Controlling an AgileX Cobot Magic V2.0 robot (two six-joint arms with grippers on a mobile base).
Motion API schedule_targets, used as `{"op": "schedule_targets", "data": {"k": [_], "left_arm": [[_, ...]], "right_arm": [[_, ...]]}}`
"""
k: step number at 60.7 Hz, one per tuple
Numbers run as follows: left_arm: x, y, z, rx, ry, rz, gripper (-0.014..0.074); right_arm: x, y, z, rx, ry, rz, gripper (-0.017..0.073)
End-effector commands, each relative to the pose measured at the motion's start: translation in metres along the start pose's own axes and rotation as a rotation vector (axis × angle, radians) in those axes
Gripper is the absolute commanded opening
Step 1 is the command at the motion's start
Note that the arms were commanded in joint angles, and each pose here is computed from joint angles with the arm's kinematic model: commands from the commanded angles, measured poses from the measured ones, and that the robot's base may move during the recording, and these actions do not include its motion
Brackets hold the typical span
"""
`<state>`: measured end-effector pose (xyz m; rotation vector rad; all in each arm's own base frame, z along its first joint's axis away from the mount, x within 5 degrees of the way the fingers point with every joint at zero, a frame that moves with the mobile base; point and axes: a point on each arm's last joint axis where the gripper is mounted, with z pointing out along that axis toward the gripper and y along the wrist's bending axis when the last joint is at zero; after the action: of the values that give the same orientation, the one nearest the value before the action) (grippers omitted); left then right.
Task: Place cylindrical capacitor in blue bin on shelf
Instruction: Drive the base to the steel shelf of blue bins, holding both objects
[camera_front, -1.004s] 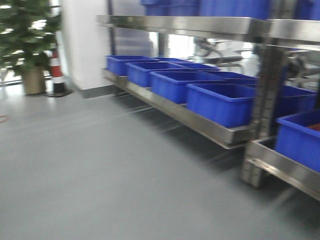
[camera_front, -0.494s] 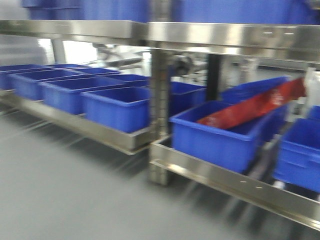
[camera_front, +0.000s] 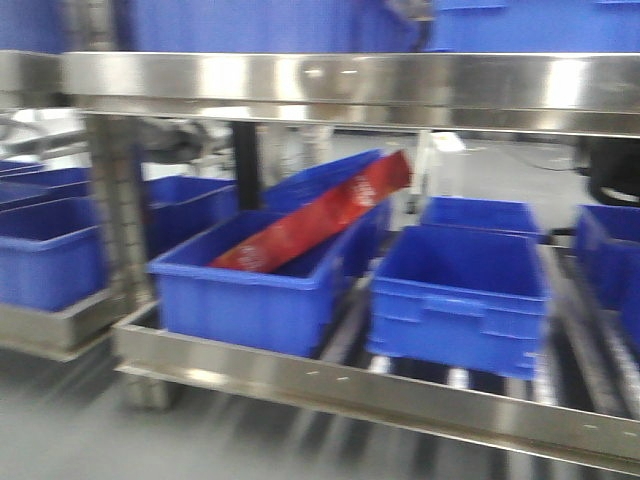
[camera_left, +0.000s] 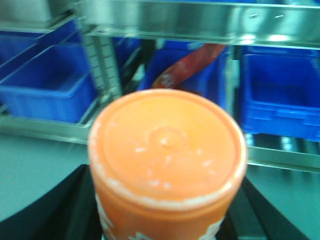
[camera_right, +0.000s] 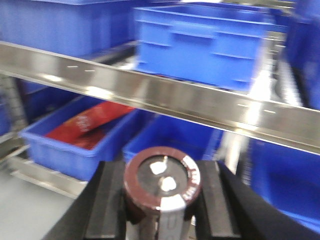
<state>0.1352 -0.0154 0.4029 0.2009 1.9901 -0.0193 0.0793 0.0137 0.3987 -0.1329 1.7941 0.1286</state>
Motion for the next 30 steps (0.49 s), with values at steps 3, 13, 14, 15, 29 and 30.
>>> {"op": "schedule_targets", "data": {"k": [3, 13, 14, 15, 29, 30], "left_arm": [[-0.0039, -0.0007, -0.0023, 0.006, -0.029, 0.001, -0.0111], [-0.0039, -0.0007, -0.0023, 0.006, -0.029, 0.001, -0.0111], [-0.0039, -0.0007, -0.0023, 0.006, -0.029, 0.001, -0.0111], [-0.0039, -0.0007, -0.0023, 0.006, -0.029, 0.001, -0.0111], [-0.0039, -0.0007, -0.0023, 0.006, -0.029, 0.001, -0.0111], [-0.0039, -0.0007, -0.0023, 0.006, -0.029, 0.001, -0.0111]], "right_arm": [[-0.0062, -0.0002, -0.0034, 0.005, -0.052, -0.005, -0.009], [-0.0062, -0.0002, -0.0034, 0.005, -0.052, -0.005, -0.009], [-0.0062, -0.0002, -0.0034, 0.005, -0.052, -0.005, -0.009], [-0.0062, -0.0002, -0.0034, 0.005, -0.052, -0.005, -0.009], [-0.0062, -0.0002, -0.0034, 0.005, -0.052, -0.005, -0.009], [-0.0062, -0.0002, -0.0034, 0.005, -0.052, -0.005, -0.009]]}}
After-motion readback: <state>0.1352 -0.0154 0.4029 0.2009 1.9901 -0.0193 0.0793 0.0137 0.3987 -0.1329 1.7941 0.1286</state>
